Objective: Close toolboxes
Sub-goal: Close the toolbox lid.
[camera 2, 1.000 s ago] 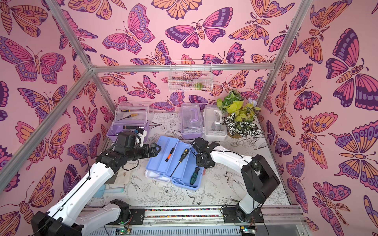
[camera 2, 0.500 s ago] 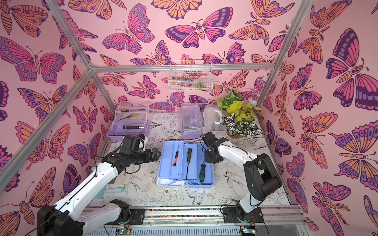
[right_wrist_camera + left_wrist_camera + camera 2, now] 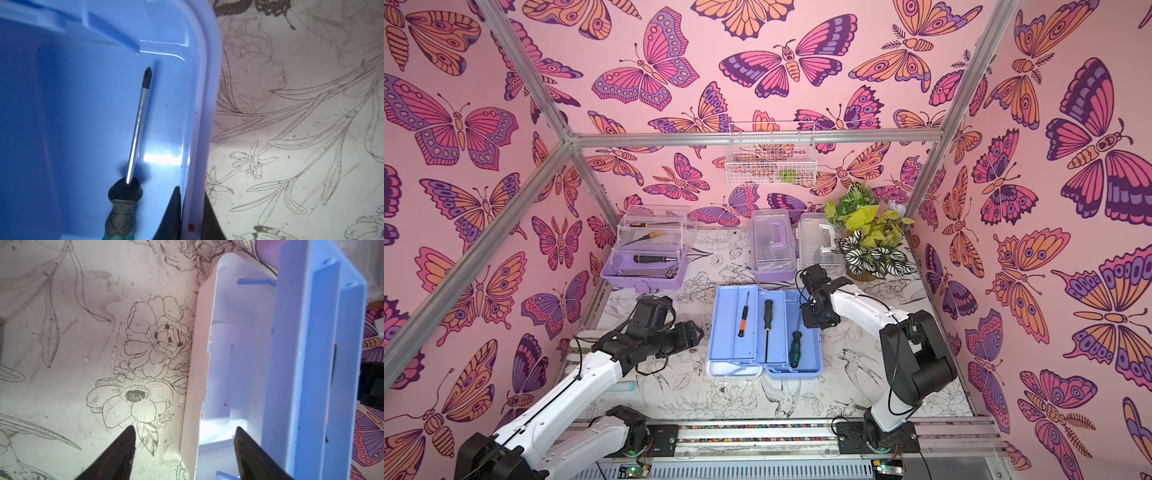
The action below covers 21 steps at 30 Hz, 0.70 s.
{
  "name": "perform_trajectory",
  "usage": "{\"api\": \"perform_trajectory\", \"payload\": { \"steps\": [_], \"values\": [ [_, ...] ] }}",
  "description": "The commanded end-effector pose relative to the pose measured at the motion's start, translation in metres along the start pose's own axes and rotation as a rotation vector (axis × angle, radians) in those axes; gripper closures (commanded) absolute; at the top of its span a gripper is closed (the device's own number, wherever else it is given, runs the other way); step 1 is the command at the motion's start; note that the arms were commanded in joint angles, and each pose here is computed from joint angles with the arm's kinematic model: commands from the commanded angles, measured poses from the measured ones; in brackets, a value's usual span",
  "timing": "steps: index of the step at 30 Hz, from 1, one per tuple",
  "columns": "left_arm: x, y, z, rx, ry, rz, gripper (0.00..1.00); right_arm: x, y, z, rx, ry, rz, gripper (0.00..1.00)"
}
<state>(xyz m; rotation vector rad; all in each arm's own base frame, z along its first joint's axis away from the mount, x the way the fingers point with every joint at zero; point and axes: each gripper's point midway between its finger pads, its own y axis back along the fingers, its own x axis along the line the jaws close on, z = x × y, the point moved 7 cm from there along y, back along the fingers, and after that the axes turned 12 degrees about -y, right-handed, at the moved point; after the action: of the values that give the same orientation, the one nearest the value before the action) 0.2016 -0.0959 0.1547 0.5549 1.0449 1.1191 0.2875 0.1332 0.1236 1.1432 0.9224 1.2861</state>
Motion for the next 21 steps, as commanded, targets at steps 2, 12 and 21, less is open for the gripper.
{"api": "perform_trajectory", "payload": {
  "steps": [2,12,21],
  "values": [
    [-0.006,-0.016,-0.010,0.038,0.038,-0.068,0.36,0.005,0.004,-0.004,0.033,0.013,0.049,1.00],
    [-0.021,-0.049,-0.018,0.143,-0.040,-0.040,0.57,0.009,0.011,-0.008,0.033,-0.025,0.117,0.99],
    [-0.027,-0.046,-0.016,0.161,-0.113,0.019,0.96,0.014,0.019,-0.016,0.043,-0.066,0.229,0.99]
  ]
}}
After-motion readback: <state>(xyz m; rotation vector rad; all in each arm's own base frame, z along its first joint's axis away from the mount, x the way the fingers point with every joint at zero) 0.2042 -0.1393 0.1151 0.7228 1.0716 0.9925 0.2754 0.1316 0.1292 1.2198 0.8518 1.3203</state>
